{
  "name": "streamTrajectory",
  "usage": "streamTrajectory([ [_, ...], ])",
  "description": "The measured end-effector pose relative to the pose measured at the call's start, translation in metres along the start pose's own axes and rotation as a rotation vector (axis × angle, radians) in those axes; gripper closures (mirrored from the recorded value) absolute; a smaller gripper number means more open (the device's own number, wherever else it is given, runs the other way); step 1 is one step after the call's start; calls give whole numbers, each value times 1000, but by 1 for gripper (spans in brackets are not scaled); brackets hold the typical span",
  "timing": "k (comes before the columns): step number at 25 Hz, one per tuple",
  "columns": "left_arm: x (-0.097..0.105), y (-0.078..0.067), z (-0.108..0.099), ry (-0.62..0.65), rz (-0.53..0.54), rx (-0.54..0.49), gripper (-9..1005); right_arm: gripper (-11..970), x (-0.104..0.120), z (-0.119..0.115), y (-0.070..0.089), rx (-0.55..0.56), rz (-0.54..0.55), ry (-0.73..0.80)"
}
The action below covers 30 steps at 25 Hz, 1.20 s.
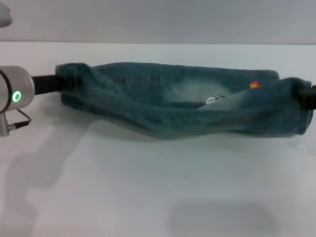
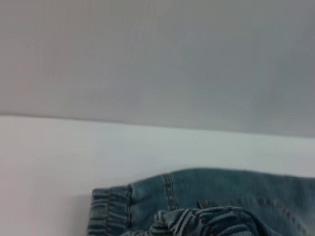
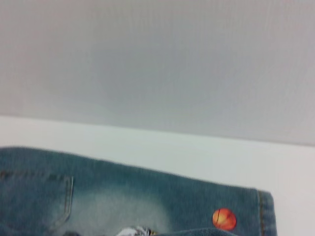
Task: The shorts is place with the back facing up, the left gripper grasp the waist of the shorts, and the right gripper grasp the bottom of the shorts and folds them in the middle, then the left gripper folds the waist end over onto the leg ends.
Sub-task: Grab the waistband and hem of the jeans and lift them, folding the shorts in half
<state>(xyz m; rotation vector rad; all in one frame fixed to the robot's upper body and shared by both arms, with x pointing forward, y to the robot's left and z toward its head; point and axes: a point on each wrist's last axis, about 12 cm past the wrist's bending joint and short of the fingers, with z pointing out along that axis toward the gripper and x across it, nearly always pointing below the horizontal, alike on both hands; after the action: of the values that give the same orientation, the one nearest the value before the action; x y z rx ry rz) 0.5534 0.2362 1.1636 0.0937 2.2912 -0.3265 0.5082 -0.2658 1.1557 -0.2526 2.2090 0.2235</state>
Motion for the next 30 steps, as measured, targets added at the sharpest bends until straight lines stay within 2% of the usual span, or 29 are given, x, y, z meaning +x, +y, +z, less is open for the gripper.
streamTrajectory([
  [10, -6, 1, 14, -81, -48, 14, 776, 918, -10, 2, -10, 40, 24, -104],
  [25, -16, -8, 33, -80, -47, 43, 743, 919, -8, 15, -24, 66, 65, -115],
  [30, -18, -7, 39, -127, -74, 65, 719, 919, -3, 23, -39, 78, 142, -143],
])
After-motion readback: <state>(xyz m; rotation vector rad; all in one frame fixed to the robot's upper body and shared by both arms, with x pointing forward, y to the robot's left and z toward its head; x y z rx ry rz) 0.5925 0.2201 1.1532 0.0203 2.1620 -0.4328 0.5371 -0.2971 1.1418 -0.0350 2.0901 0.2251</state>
